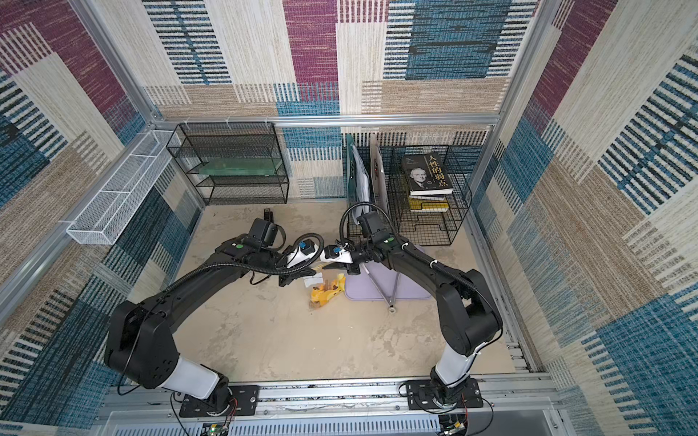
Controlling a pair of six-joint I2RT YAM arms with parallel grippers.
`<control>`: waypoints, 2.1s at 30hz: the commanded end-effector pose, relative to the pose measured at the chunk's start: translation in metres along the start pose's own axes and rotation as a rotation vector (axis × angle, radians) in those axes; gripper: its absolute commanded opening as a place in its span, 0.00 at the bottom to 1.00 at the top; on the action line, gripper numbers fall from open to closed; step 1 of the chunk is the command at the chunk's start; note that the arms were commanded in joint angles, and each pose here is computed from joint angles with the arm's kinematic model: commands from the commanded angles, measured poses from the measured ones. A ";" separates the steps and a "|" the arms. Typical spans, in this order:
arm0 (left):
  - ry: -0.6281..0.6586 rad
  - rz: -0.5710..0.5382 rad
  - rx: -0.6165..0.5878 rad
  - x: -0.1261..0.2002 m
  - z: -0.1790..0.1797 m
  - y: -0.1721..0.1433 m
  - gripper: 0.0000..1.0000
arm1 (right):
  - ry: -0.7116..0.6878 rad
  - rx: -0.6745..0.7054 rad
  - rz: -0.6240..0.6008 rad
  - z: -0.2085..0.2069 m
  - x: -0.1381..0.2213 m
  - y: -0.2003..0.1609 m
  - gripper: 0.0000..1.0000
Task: Put the cookies into a resealable bag to prevent moisture
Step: Close the ziploc bag at the center of the board.
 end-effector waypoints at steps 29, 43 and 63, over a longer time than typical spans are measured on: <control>0.097 -0.102 0.049 0.017 0.002 -0.010 0.00 | -0.017 -0.197 0.137 0.002 0.011 -0.010 0.00; 0.110 -0.094 0.049 0.022 0.005 -0.012 0.00 | -0.062 -0.261 0.206 0.006 0.029 -0.020 0.00; 0.076 -0.133 0.038 0.021 0.003 -0.008 0.00 | -0.112 -0.199 -0.072 -0.007 -0.013 0.017 0.72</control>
Point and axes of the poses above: each gripper's point midway between its finger pads, its own x axis back along the fingers, its own z axis along the line the jaws close on, y = z × x, the point moved 8 cm from there along x, back along the fingers
